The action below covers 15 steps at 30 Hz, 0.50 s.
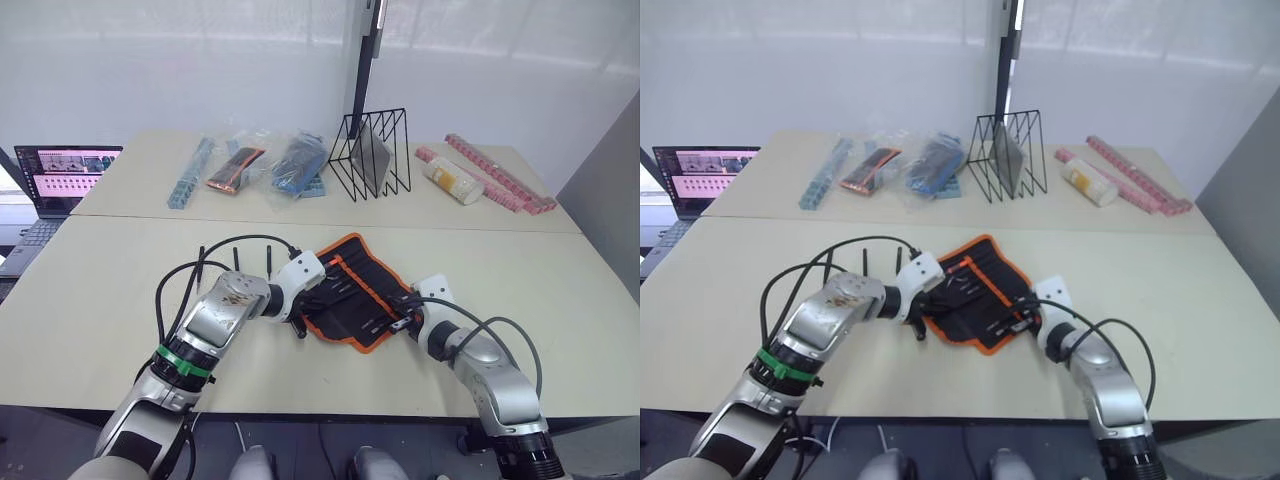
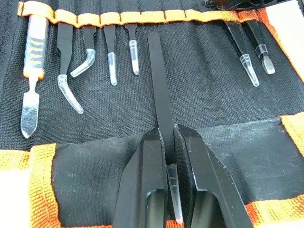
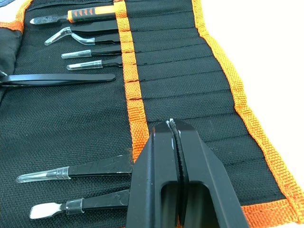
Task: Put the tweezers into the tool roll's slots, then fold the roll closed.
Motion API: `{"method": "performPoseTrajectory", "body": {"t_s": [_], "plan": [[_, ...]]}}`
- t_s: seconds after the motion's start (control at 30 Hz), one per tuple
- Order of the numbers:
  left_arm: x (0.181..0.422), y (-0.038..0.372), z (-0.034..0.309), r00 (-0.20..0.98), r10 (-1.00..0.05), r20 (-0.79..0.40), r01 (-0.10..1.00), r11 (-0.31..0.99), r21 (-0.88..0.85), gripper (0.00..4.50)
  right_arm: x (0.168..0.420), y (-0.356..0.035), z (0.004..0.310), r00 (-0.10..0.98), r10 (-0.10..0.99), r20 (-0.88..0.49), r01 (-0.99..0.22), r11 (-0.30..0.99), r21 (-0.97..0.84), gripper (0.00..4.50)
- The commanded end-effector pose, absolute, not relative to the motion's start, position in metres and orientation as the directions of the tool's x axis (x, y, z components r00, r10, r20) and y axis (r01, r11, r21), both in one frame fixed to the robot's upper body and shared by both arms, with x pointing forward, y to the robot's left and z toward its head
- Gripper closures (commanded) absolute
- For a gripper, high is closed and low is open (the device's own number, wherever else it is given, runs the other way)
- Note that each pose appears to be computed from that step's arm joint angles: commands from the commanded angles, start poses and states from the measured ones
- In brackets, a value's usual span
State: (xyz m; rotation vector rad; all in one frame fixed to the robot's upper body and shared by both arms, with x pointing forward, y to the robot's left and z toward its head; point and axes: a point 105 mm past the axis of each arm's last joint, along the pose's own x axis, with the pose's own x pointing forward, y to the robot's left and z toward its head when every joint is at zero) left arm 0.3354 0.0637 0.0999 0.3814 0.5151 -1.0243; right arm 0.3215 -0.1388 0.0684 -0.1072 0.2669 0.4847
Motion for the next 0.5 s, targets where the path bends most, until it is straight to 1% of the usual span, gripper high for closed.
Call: {"method": "performPoseTrajectory", "body": {"t_s": [0.03, 0.2, 0.37, 0.5], "plan": [[0.331, 0.059, 0.108, 0.42, -0.713, -0.561, 0.887, 0.453, 0.088, 4.48, 0.31, -0.127, 0.039, 0.798, 0.473, -0.374, -0.505, 0.863, 0.015, 4.5], [0.324, 0.057, 0.106, 0.385, -0.664, -0.641, 0.897, 0.432, 0.092, 4.48, 0.309, -0.125, 0.039, 0.798, 0.472, -0.374, -0.502, 0.864, 0.019, 4.5], [0.326, 0.043, 0.126, 0.387, -0.688, -0.614, 0.894, 0.443, 0.067, 4.48, 0.306, -0.124, 0.038, 0.801, 0.466, -0.375, -0.493, 0.87, 0.028, 4.5], [0.333, 0.04, 0.136, 0.405, -0.667, -0.625, 0.881, 0.468, 0.072, 4.48, 0.304, -0.122, 0.037, 0.803, 0.463, -0.375, -0.487, 0.872, 0.034, 4.5]]}}
